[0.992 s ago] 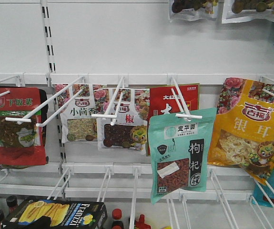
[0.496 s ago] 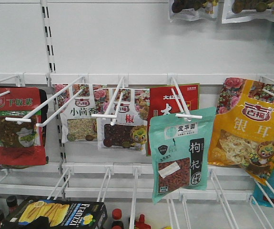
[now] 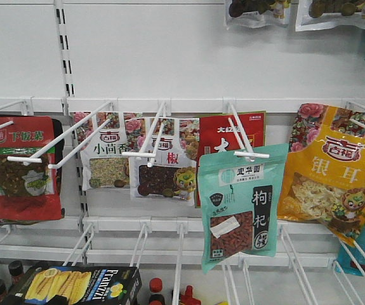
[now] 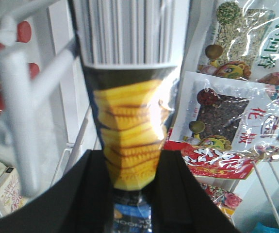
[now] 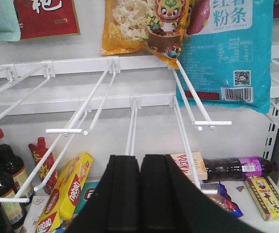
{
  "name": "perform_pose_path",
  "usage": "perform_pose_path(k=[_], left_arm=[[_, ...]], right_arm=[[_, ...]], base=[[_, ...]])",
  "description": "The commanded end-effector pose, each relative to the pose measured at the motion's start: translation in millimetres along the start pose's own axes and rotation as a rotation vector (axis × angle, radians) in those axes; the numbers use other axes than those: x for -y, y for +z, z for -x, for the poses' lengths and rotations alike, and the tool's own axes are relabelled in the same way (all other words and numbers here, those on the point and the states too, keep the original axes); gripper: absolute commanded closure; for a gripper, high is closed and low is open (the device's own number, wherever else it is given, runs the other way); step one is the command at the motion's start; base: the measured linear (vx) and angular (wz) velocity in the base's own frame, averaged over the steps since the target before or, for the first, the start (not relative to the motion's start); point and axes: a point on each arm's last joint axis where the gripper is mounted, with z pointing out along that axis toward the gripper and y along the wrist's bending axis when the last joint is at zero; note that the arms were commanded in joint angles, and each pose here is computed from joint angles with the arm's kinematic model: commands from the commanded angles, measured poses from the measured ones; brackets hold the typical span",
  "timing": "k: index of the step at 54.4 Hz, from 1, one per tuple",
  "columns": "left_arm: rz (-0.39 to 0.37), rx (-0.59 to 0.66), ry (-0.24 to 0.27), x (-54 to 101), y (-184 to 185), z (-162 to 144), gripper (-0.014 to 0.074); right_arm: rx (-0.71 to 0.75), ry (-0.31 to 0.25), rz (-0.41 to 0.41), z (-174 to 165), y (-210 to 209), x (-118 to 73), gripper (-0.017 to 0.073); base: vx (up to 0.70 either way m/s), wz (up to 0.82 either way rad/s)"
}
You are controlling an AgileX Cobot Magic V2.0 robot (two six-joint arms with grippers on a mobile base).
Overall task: Pick snacks and fruit into basket
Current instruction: 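Pull the biscuit box up toward the robot with left gripper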
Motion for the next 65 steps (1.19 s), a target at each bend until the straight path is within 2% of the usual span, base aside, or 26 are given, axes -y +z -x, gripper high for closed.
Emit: perform_pose_path(k=[1,8,26,65], left_arm=[[-0.252,-0.04,-0.006,28.2,-1,-5,0.0519],[-0.254,-0.047,-0.004,28.9,-1,-6,0.0605],[-0.248,-0.114,0.019,28.8,-2,-12,0.0602],[-0.362,-0.123,0.06,55.0,-14,-17,0.0596]], right_arm=[[0.06,-0.014,0.002,5,1,-0.2,0.0568],[0.06,-0.014,0.002,5,1,-0.2,0.0568],[0.06,-0.014,0.002,5,1,-0.2,0.0568],[0.06,-0.014,0.002,5,1,-0.2,0.0568]], base=[[0.0,0.0],[0.0,0.0],[0.0,0.0],[0.0,0.0]])
